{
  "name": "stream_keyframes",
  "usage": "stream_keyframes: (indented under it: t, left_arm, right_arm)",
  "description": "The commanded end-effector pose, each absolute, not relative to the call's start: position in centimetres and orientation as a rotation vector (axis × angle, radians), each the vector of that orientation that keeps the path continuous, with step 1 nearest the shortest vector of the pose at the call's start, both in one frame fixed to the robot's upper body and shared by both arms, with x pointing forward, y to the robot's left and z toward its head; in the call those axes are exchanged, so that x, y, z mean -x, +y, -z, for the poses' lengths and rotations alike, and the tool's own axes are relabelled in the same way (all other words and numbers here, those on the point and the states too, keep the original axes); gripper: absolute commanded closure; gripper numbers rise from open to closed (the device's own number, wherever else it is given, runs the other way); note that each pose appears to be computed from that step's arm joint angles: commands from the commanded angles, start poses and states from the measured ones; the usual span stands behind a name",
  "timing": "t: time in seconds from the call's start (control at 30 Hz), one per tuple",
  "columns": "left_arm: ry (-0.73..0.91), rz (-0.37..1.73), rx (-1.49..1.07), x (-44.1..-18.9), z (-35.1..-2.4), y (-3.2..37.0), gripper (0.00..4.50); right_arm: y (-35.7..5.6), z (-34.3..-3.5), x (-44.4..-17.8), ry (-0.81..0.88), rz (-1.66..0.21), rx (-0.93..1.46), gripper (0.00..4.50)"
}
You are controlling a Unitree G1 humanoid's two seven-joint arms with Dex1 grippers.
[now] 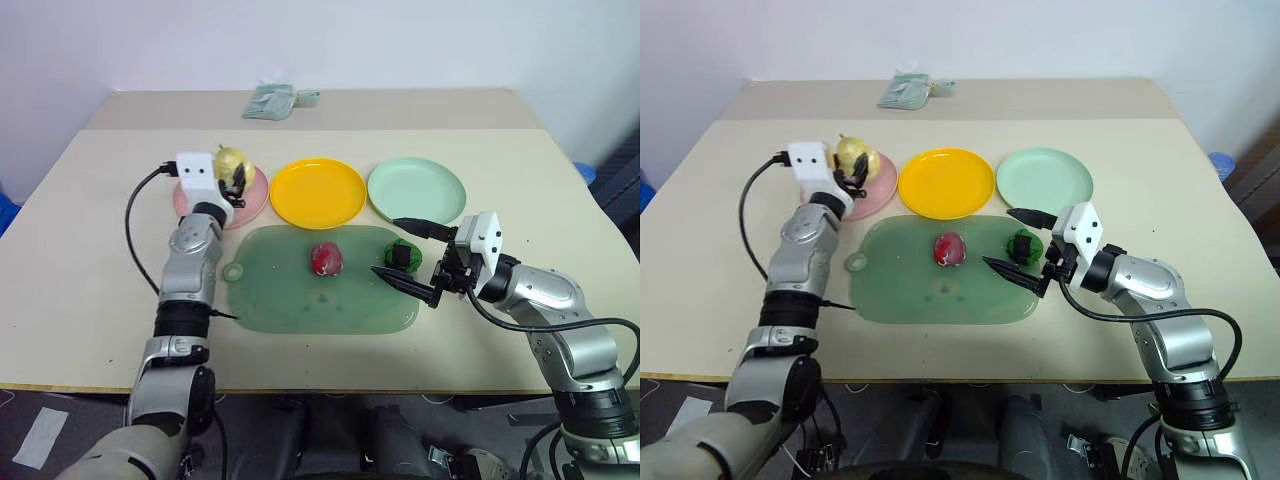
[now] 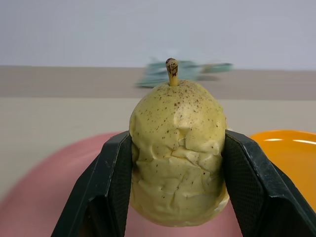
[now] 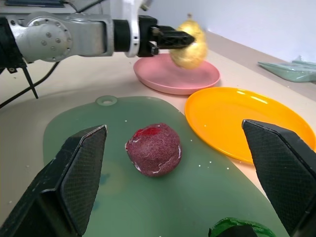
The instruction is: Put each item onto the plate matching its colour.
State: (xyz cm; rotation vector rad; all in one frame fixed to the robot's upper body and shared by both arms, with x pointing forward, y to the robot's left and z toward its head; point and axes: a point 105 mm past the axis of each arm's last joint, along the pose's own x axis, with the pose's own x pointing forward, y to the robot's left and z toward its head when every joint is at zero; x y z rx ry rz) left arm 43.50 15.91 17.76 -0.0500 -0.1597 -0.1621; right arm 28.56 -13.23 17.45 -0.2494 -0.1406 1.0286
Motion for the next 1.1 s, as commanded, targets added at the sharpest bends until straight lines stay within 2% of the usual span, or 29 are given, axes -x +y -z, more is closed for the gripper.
stream_keyframes:
  t: [0.03,0.27,0.43,0.47,0.5,0.57,0.63,0.8,0.9,1.0,1.1]
  left_arm:
    - [-0.233,0.310,0.020,-43.8,-20.3,12.5,2.38]
    - [-0.180,0.455,-0.060,-45.0,-19.7,9.4,2.38]
    - [-0.145,0.569,-0.075,-45.0,-18.6,7.5,2.38]
    - [-0.134,0.569,-0.078,-45.1,-18.3,7.4,1.39]
    - [-0.131,0.571,-0.074,-45.1,-18.1,7.3,1.13]
    - [-0.139,0.577,-0.061,-45.0,-18.1,7.1,0.20]
    - [-0.169,0.594,-0.037,-44.7,-18.5,6.9,0.06]
    - [-0.252,0.711,0.069,-42.0,-19.8,7.4,0.06]
    - [-0.282,0.846,0.125,-39.1,-20.4,7.8,0.06]
    - [-0.269,0.973,0.139,-36.2,-20.4,7.7,0.06]
    - [-0.225,1.060,0.121,-34.4,-19.8,7.4,0.06]
  right_arm:
    - [-12.8,-18.6,-28.1,-0.194,-1.032,0.267,0.00]
    - [-12.9,-18.7,-27.9,-0.199,-1.011,0.268,0.00]
    - [-12.9,-18.6,-27.5,-0.200,-0.989,0.267,0.00]
    - [-13.0,-18.6,-27.4,-0.200,-0.982,0.268,0.00]
    - [-13.0,-18.6,-27.4,-0.200,-0.976,0.268,0.00]
    - [-13.1,-18.6,-27.3,-0.200,-0.964,0.268,0.00]
    - [-13.2,-18.6,-27.3,-0.199,-0.957,0.269,0.00]
    - [-13.5,-18.6,-27.2,-0.196,-0.943,0.269,0.00]
    - [-13.5,-18.5,-27.3,-0.196,-0.937,0.263,0.00]
    - [-13.4,-18.4,-27.3,-0.197,-0.936,0.253,0.00]
    - [-13.3,-18.3,-27.4,-0.198,-0.937,0.245,0.00]
